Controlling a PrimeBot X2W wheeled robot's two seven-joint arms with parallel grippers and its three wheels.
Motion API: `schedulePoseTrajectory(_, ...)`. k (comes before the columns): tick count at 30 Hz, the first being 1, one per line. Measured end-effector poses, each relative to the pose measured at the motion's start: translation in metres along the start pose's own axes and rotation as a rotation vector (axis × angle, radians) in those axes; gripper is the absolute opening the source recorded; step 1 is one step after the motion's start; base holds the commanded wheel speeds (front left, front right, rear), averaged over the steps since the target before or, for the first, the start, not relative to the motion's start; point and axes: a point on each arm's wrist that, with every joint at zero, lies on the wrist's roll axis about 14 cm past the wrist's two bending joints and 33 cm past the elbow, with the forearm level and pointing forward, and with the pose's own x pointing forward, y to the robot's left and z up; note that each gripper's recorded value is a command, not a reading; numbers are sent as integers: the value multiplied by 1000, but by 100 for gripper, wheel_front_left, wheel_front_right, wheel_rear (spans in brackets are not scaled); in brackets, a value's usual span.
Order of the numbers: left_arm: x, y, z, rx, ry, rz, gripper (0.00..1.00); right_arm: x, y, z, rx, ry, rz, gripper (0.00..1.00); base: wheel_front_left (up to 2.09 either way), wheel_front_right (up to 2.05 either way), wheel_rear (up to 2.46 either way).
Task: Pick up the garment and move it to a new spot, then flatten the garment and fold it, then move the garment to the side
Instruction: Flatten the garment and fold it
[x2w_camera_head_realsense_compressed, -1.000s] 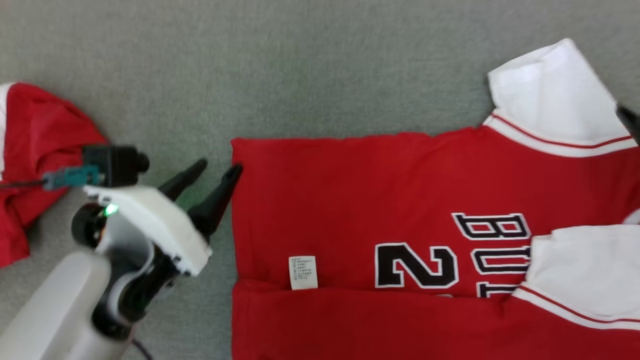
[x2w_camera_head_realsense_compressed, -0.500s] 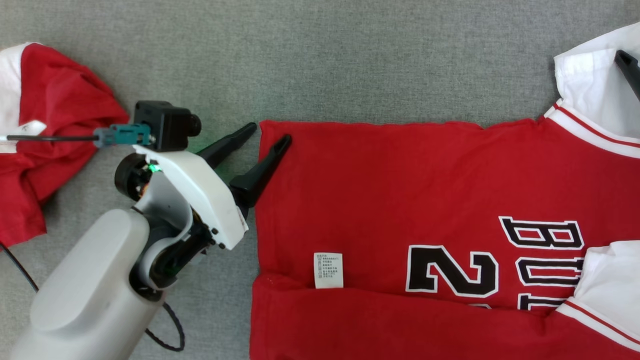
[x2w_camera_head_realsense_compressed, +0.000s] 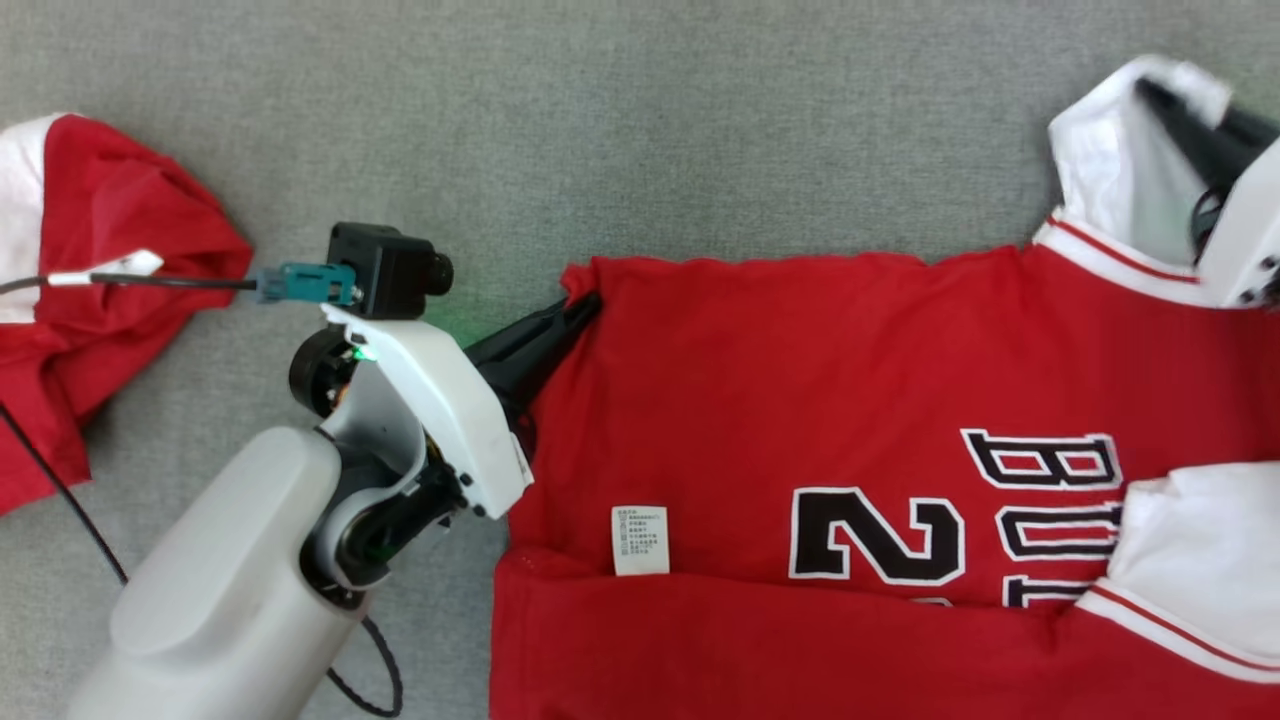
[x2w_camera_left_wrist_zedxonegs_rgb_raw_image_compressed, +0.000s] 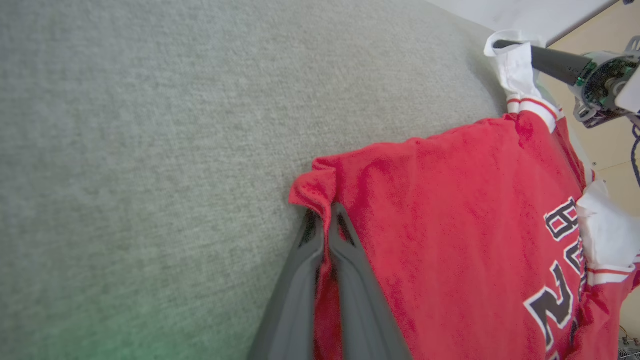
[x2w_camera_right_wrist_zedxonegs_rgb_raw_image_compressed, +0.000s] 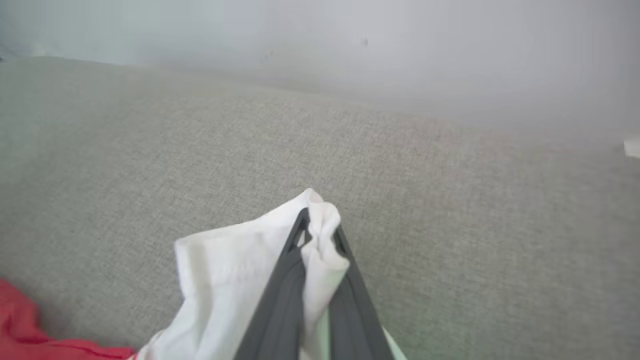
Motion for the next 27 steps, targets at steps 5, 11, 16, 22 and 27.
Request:
schedulePoseTrajectory(5,-7,1,28,3,-109,22,0,-24,-14,51,-44,-187,-52,0,0,0,0)
schedulePoseTrajectory(11,-28,-4,63,18,-247,32,0,-62,-15,68,-38,-275,-66,0,0,0,0)
schedulePoseTrajectory(16,-53,-28,51,2,-294,12,0,-105,-7,35,-10,-291,-62,0,0,0,0)
schedulePoseTrajectory(22,-82,-54,26,-52,-327,6,0,-167,-9,-19,66,-284,-98,0,0,0,0)
schedulePoseTrajectory(27,-91,-59,-6,-132,-301,35,0,-193,0,-67,134,-242,-117,5,0,0,0)
